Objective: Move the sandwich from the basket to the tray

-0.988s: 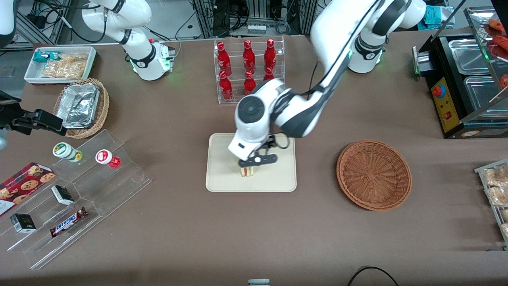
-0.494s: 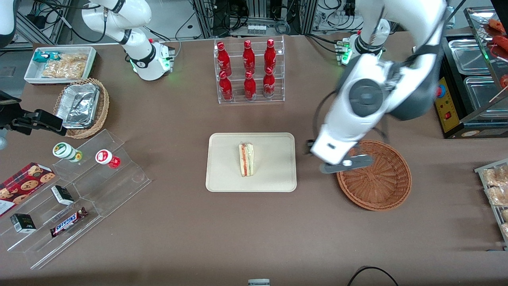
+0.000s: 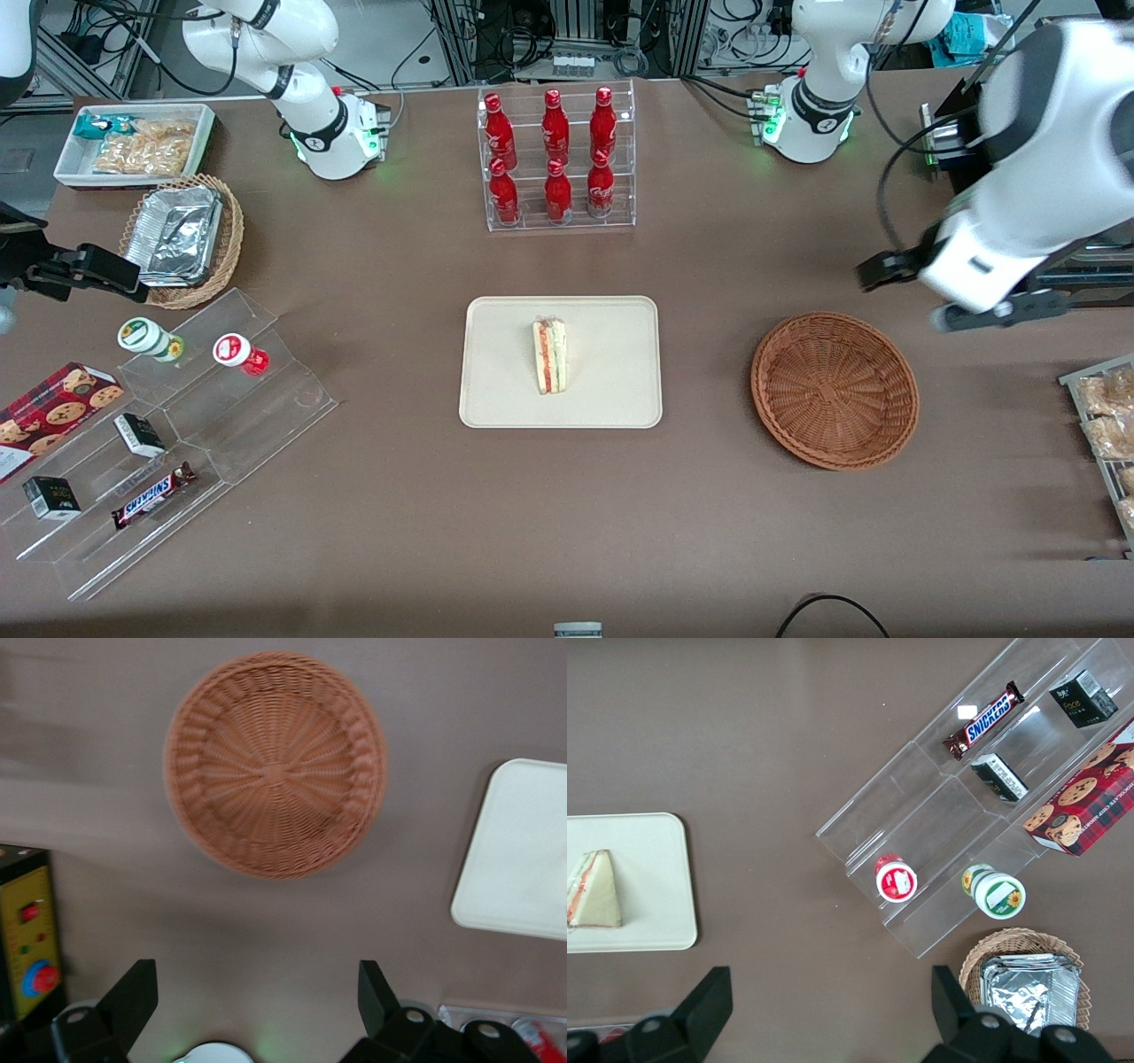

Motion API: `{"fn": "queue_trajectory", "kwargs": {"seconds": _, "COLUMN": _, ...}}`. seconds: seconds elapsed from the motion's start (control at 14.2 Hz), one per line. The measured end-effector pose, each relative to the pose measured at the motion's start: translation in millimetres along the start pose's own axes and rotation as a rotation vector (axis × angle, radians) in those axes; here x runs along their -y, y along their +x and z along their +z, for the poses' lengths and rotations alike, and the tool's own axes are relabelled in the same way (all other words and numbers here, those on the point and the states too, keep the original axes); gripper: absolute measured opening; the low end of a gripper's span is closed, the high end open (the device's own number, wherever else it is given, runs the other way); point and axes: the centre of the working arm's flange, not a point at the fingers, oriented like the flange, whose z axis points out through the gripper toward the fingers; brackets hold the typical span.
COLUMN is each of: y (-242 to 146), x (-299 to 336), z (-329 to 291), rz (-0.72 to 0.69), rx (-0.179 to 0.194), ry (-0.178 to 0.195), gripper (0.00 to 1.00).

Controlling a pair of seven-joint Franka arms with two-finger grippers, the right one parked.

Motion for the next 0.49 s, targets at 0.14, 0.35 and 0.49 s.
{"fn": "queue_trajectory", "kwargs": {"seconds": 0.14, "y": -10, "x": 21, "z": -15, "rz": 0.010, "rx": -0.008, "ry": -0.004, "gripper": 1.00}}
{"fn": "queue_trajectory", "kwargs": {"seconds": 0.35, "y": -16, "x": 21, "z": -27, "rz": 0.015, "rx": -0.031, "ry": -0.007, "gripper": 1.00}}
{"fn": "queue_trajectory", "kwargs": {"seconds": 0.49, "y": -16, "x": 21, "z": -31, "rz": 0.015, "rx": -0.039, "ry": -0.008, "gripper": 1.00}}
